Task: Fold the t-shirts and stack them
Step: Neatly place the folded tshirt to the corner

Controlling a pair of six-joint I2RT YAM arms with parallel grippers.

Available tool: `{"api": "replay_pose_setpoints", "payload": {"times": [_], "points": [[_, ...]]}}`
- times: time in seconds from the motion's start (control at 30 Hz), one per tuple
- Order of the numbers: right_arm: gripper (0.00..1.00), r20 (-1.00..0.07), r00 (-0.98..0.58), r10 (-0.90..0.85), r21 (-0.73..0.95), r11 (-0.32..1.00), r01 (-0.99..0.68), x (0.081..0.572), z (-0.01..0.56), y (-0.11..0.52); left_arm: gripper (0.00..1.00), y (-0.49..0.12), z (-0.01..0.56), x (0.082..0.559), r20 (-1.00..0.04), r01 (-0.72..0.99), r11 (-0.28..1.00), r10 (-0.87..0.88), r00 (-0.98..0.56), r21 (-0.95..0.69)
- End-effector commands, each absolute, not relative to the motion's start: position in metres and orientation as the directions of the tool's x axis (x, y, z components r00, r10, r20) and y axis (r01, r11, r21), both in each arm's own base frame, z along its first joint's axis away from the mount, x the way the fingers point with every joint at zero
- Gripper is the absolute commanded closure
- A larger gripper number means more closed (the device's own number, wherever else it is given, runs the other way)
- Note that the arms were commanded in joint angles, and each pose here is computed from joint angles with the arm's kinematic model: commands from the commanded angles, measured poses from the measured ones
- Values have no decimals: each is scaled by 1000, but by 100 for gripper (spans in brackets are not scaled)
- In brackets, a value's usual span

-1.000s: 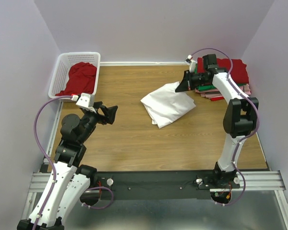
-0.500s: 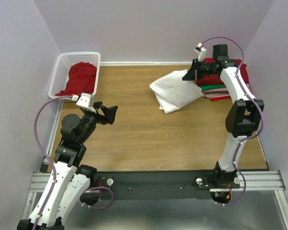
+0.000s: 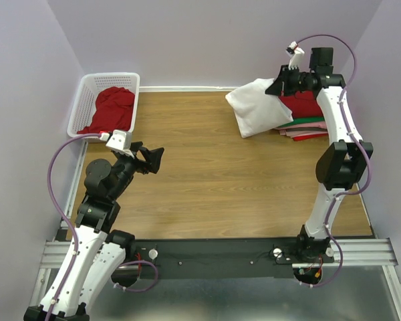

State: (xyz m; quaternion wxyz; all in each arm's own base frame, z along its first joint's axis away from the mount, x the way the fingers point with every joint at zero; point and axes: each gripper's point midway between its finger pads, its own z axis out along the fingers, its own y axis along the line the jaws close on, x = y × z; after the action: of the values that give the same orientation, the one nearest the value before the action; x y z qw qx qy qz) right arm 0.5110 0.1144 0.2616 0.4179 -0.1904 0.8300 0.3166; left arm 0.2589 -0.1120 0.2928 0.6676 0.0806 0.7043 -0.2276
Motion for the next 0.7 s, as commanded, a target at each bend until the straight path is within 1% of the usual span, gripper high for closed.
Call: {"api": "replay_pose_setpoints", "payload": {"times": [0.0, 0.3, 0.67], "points": [[100, -819, -573, -34, 337, 779, -528, 525, 265, 96, 14, -115, 293, 258, -980, 440, 875, -182, -85, -200], [100, -855, -519, -20, 280, 823, -494, 533, 290, 71, 14, -115, 293, 258, -980, 440, 875, -182, -85, -200], [100, -894, -448, -24, 216, 851, -478, 535, 321, 55, 14, -115, 293, 258, -980, 439, 876, -182, -86, -201]]}}
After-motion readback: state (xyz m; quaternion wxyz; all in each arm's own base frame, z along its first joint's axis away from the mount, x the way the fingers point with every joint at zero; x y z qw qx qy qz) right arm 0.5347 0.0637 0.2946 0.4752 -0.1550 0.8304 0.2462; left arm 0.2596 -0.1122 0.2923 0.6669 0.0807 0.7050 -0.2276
